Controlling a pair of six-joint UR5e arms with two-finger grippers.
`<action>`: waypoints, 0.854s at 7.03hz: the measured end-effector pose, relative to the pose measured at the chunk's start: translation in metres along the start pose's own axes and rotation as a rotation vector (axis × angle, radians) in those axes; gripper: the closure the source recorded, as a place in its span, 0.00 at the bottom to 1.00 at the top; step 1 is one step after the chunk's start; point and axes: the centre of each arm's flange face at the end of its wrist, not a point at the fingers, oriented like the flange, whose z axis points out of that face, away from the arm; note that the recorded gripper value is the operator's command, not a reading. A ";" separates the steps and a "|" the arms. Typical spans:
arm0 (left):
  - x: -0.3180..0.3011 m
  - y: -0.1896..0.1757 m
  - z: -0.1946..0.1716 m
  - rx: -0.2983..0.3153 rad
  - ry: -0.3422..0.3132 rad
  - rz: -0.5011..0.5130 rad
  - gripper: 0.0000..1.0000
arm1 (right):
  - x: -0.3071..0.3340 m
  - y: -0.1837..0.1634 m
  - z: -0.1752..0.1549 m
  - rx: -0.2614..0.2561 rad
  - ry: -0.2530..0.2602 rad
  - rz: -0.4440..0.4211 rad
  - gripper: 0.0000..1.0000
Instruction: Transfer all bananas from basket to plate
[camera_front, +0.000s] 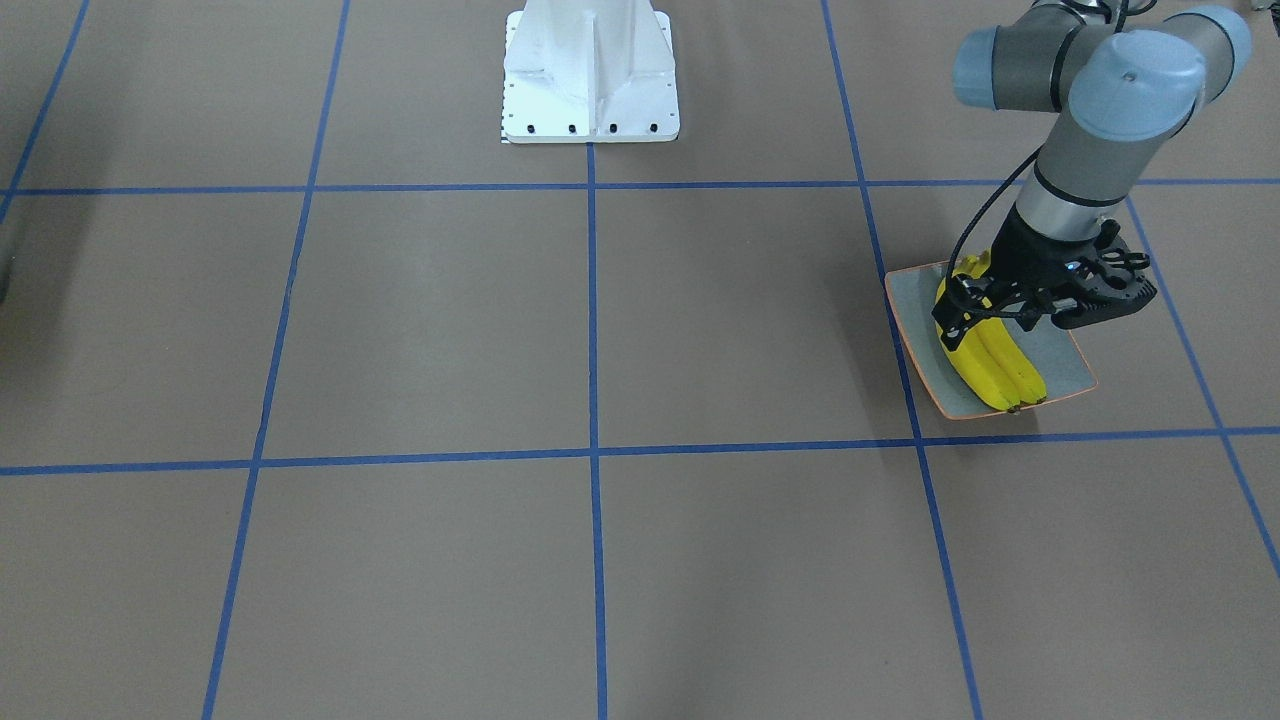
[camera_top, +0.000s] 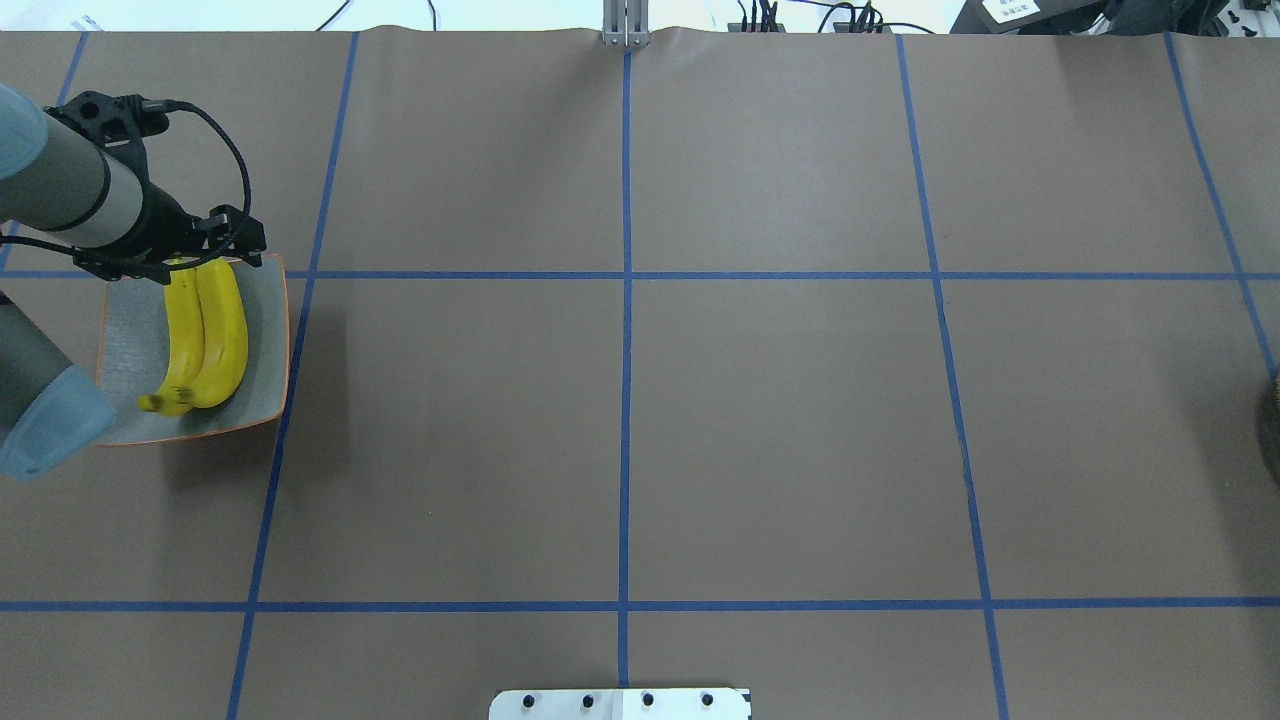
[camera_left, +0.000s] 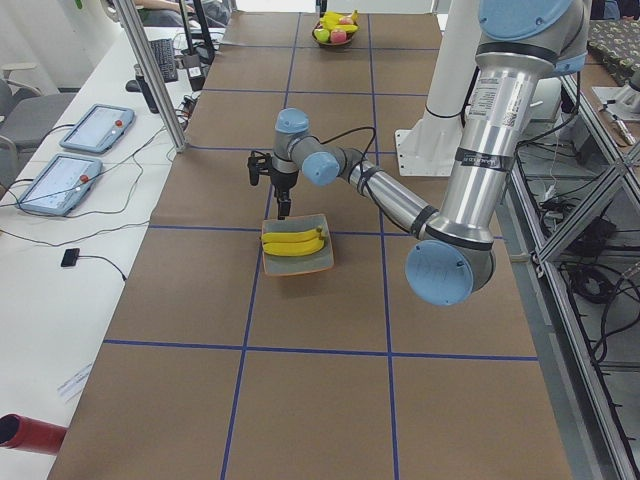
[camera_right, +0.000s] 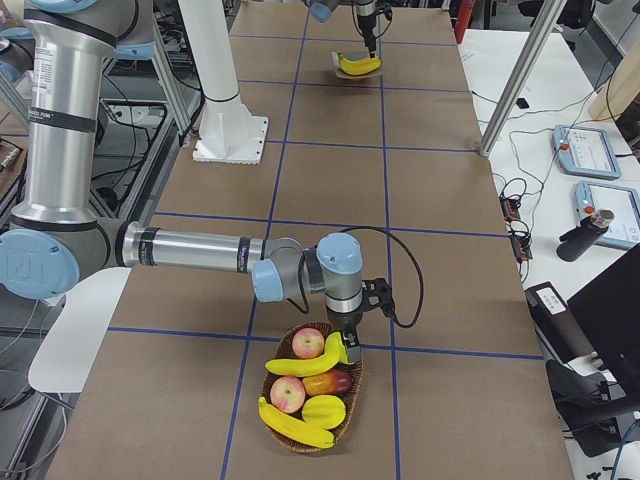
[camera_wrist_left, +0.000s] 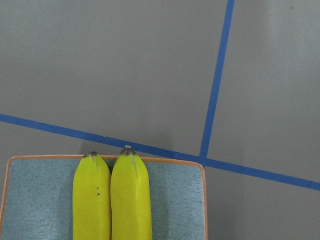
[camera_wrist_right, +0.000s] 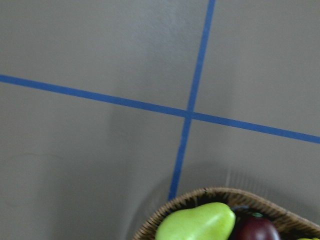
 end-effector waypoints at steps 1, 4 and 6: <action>0.001 0.001 0.002 -0.002 -0.002 -0.003 0.00 | 0.001 0.002 0.003 -0.007 0.002 -0.013 0.01; 0.001 0.003 0.006 -0.008 -0.007 -0.003 0.00 | 0.001 0.022 0.014 -0.037 -0.046 -0.050 0.01; 0.004 0.007 0.010 -0.016 -0.007 -0.002 0.00 | 0.003 0.043 0.021 -0.048 -0.061 -0.138 0.01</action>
